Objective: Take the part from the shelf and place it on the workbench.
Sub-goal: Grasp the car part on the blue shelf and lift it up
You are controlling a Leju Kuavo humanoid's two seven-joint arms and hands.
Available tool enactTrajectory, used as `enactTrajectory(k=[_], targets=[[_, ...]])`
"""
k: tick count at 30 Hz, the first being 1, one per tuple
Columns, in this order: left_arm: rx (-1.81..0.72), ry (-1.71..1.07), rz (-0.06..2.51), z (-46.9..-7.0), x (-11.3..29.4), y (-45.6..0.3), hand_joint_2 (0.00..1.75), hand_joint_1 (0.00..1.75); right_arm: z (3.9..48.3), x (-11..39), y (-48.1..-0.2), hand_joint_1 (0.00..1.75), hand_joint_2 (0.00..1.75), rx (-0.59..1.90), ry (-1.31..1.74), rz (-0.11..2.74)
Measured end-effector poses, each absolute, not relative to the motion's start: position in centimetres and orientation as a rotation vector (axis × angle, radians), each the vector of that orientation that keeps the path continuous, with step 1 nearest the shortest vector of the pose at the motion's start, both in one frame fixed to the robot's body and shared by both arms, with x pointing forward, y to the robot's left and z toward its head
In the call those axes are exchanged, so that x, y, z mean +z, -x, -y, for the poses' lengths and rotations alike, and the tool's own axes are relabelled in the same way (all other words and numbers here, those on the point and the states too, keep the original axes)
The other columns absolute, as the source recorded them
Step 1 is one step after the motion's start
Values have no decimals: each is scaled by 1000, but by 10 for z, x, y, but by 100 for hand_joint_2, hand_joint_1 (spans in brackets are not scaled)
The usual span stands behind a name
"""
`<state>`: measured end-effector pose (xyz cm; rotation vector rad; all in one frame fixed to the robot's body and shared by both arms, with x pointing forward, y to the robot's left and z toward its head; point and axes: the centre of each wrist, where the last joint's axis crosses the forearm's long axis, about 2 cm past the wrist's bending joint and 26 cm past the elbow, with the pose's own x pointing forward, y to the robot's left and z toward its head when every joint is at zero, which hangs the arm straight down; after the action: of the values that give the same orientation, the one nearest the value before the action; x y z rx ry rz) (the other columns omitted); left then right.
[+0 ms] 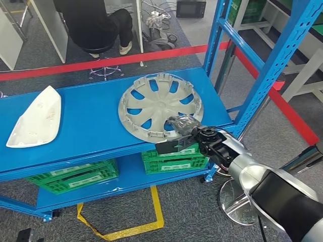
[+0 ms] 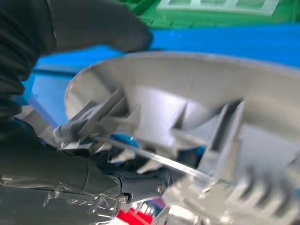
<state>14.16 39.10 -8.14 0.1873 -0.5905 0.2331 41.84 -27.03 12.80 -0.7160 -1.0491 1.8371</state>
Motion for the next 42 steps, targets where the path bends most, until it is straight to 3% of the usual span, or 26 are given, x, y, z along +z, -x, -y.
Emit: enactTrajectory(k=[29,42], targets=[[242,-195,600,-392,-81,-141,0,0,258,141,-428,175,175,1842,750,1117],[244,-250,656,-395,-82,-138,0,0,250,252,-474,175,175,1484,712,1443]])
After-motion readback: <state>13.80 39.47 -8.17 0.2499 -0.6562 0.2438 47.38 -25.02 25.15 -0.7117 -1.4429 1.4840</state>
